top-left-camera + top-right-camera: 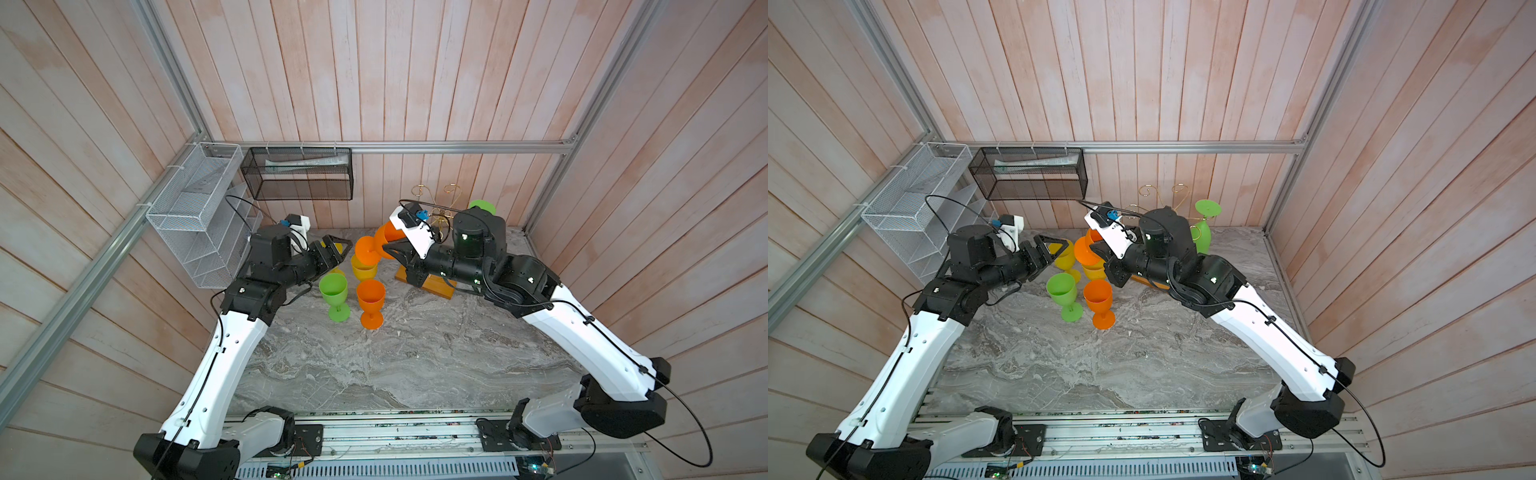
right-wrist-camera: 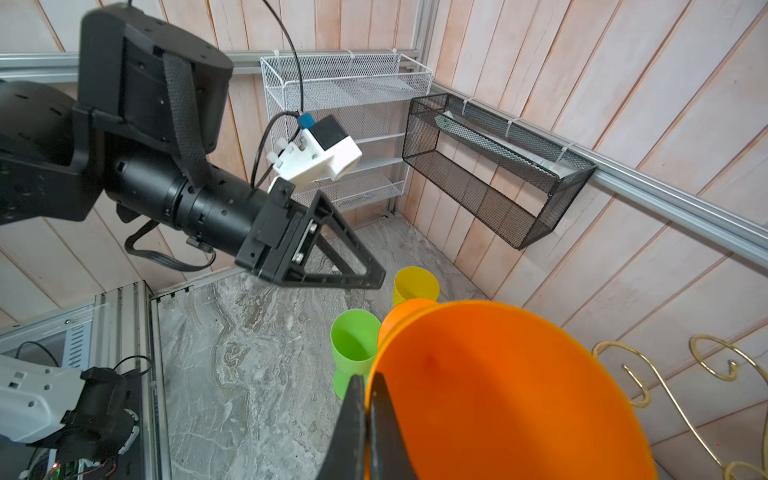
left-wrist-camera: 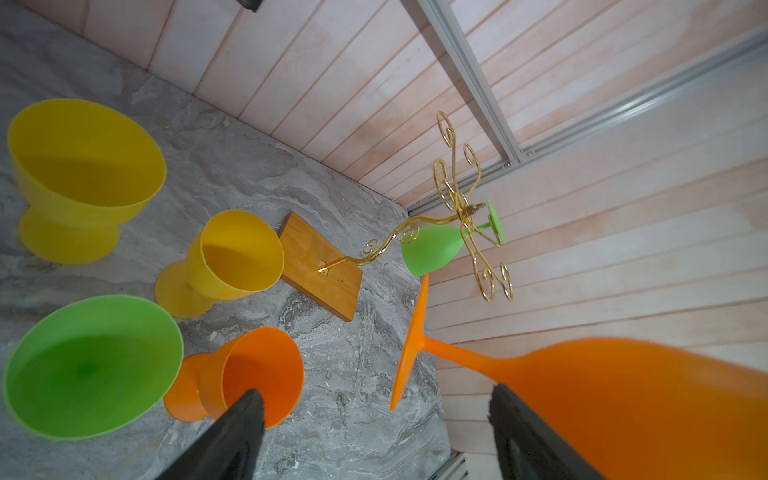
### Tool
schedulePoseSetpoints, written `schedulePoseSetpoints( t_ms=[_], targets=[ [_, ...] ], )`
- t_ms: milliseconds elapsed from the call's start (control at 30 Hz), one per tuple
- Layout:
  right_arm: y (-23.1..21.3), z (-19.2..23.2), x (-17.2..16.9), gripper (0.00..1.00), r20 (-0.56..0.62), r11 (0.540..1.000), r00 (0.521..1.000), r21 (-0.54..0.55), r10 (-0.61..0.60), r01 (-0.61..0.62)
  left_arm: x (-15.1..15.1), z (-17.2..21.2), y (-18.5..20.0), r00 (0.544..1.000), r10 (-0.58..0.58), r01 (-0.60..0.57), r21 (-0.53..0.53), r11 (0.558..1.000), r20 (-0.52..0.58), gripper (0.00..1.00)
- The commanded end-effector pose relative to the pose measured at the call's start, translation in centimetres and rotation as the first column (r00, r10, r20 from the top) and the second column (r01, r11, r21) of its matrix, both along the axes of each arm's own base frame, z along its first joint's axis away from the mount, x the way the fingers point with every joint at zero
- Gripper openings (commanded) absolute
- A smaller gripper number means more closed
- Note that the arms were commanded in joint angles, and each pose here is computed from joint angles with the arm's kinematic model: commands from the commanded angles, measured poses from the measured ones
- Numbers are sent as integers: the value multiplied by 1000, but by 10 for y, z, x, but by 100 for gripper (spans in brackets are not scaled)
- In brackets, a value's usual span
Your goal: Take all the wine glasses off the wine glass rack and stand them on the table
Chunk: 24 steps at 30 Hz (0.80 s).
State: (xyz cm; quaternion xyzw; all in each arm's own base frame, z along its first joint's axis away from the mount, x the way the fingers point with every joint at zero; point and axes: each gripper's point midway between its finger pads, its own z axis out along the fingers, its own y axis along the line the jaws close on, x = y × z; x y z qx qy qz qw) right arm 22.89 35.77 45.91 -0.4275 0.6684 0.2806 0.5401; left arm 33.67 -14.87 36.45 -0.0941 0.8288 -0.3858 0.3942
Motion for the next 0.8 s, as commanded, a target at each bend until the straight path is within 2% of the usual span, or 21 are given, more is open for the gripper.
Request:
schedulePoseSetpoints(
  t_ms=[0,133,433,767],
  targets=[
    [-7,-3,-14,0,16,1000,1000,-16,-9,10,9,-23,29,994,102,-94,186,978,-35,100],
    [1,-16,-32,0,12,999,1000,-40,21,-21,19,-16,45,989,145,-139,251,958,-8,100],
    [46,-78,-55,0,-44,983,994,-147,105,-110,40,6,63,982,182,-189,281,941,52,100],
    [99,-171,-60,0,-123,931,983,-324,136,-169,54,18,71,976,204,-219,308,926,81,100]
  ],
)
